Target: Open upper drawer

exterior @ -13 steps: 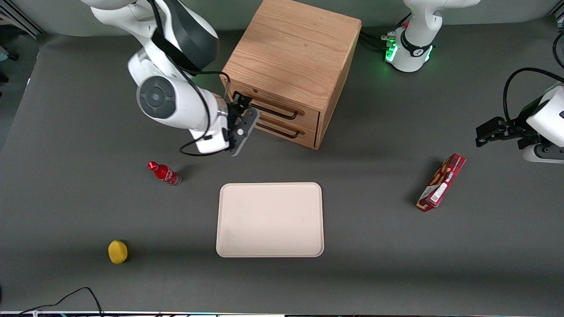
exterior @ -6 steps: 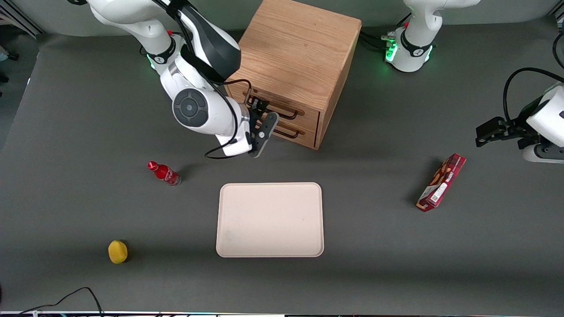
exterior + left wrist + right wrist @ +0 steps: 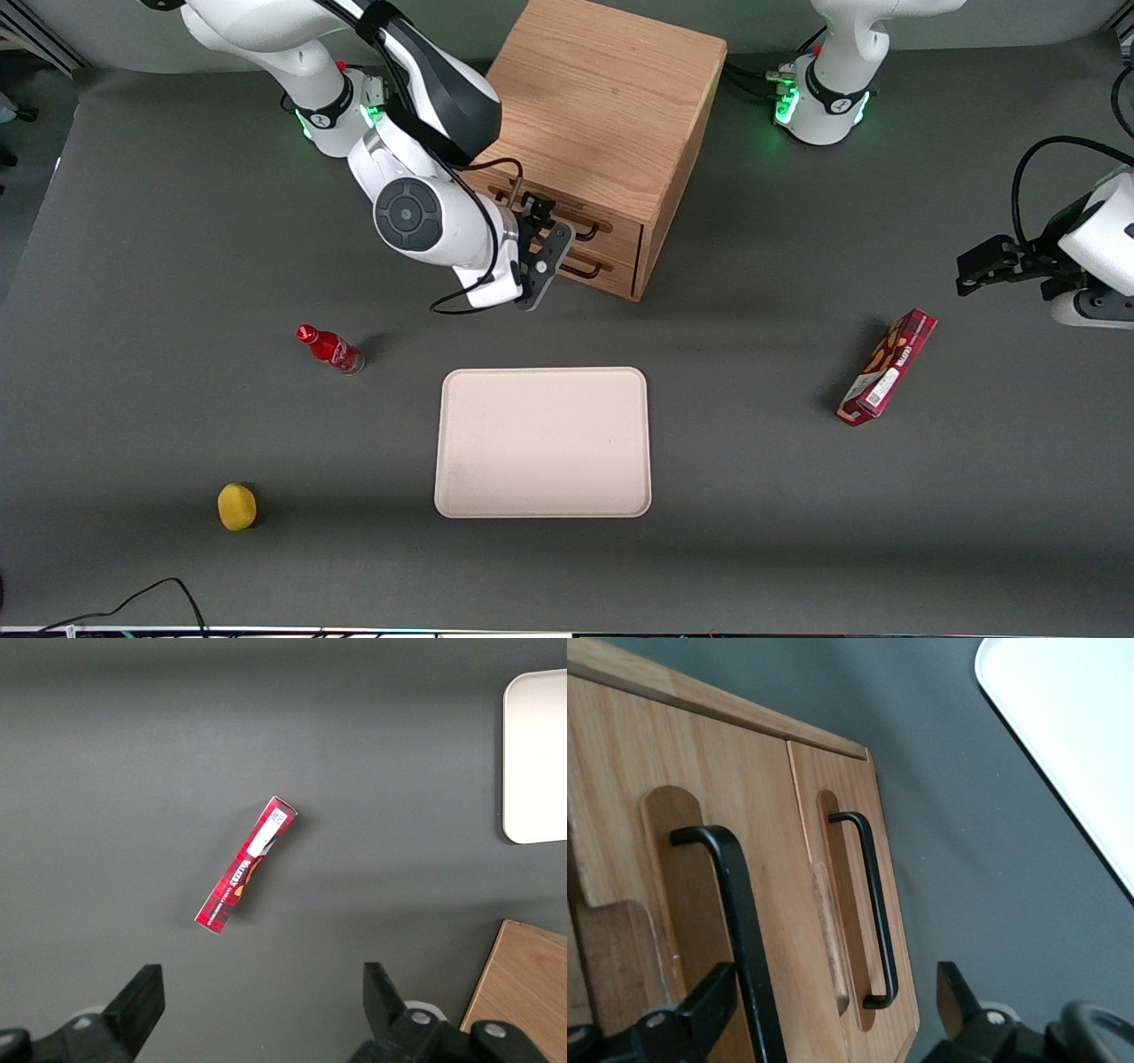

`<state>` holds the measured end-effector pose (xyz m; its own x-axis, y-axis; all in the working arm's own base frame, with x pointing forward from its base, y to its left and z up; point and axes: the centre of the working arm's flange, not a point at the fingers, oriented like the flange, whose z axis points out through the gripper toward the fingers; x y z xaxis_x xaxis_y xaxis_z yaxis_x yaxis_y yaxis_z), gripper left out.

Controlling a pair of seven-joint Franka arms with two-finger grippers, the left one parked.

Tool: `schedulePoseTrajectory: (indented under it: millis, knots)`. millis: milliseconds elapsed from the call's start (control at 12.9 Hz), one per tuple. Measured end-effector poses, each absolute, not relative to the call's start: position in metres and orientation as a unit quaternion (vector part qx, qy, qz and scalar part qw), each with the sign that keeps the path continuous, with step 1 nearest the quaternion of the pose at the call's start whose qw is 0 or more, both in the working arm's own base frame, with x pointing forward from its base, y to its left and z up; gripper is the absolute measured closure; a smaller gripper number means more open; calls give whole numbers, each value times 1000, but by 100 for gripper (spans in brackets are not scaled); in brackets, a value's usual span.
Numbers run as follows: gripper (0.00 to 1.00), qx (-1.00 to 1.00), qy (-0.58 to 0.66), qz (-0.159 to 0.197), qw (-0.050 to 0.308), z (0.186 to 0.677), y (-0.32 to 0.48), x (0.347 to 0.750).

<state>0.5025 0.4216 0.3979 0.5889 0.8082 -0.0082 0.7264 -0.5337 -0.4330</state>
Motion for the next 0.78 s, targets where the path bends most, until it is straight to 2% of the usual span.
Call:
schedulePoseTrajectory:
  millis: [778]
  knots:
    - [0, -875, -428, 97, 204, 385, 420, 514]
